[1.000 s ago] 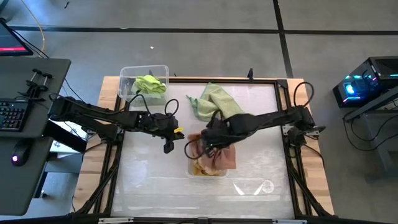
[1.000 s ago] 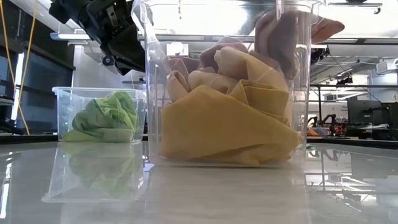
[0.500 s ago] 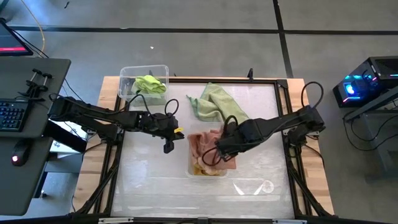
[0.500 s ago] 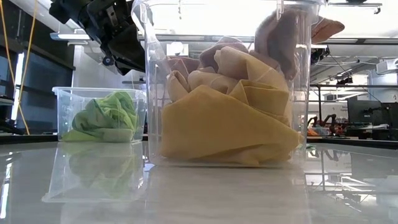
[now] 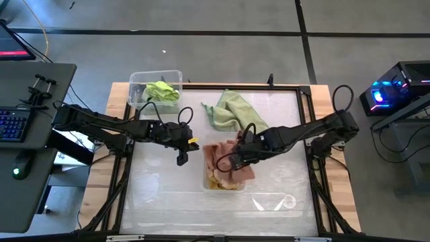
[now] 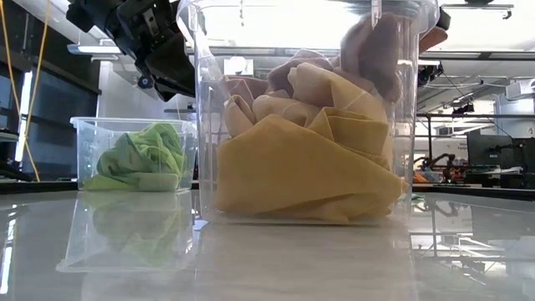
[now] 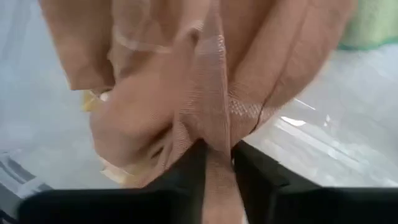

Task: Sort towels by color in basket
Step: Put the orange towel into the bottom transparent bin, then put the dark green towel into the top transparent bin

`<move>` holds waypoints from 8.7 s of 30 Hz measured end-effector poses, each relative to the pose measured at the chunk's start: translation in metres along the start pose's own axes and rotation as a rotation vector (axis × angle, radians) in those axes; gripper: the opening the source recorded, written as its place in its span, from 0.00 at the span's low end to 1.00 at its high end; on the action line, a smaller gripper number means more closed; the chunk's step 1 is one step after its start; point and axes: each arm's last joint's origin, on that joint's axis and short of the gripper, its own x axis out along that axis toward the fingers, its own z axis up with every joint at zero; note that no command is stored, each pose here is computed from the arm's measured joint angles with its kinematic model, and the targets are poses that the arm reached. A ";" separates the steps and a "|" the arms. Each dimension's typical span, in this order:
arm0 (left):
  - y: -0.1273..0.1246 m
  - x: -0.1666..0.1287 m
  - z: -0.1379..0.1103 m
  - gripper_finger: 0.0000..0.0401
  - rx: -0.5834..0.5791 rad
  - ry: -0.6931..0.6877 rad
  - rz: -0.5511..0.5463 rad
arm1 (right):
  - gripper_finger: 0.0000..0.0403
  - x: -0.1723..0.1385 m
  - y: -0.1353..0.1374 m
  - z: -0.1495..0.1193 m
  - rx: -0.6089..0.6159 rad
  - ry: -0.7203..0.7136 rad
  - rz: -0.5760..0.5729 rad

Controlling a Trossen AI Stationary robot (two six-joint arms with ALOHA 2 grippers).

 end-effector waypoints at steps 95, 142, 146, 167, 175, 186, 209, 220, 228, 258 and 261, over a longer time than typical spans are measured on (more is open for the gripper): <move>0.003 -0.054 0.011 0.08 -0.079 -0.128 -0.051 | 0.29 0.054 0.071 0.043 -0.149 -0.175 0.030; 0.003 -0.054 0.013 0.08 -0.006 -0.164 -0.011 | 0.20 0.084 0.045 0.029 -0.071 0.083 -0.080; 0.002 -0.054 0.014 0.08 -0.017 -0.175 -0.036 | 0.20 0.048 0.055 0.032 -0.100 0.058 -0.012; 0.002 -0.054 0.014 0.08 -0.016 -0.168 -0.036 | 0.20 0.056 0.066 0.016 0.093 0.194 -0.120; 0.002 -0.054 0.014 0.08 -0.015 -0.165 -0.036 | 0.20 0.101 0.073 0.021 -0.011 0.137 -0.160; 0.002 -0.054 0.013 0.08 -0.017 -0.156 -0.035 | 0.20 0.015 0.085 0.018 -0.227 -0.029 -0.011; 0.020 -0.055 0.018 0.08 -0.069 -0.209 0.150 | 0.50 0.013 -0.082 0.216 -0.244 -0.206 -0.033; 0.057 -0.060 0.024 0.08 -0.213 -0.264 0.336 | 0.53 0.110 -0.136 0.205 -0.274 -0.124 -0.093; 0.070 -0.068 0.039 0.03 -0.099 -0.368 0.430 | 0.39 0.152 -0.157 0.180 -0.313 -0.117 -0.011; 0.122 -0.103 0.134 0.60 0.370 -0.499 0.369 | 0.02 -0.076 -0.044 0.260 -0.541 -0.772 0.563; 0.126 -0.104 0.134 0.65 0.311 -0.512 0.363 | 0.01 -0.084 -0.036 0.257 -0.624 -0.809 0.621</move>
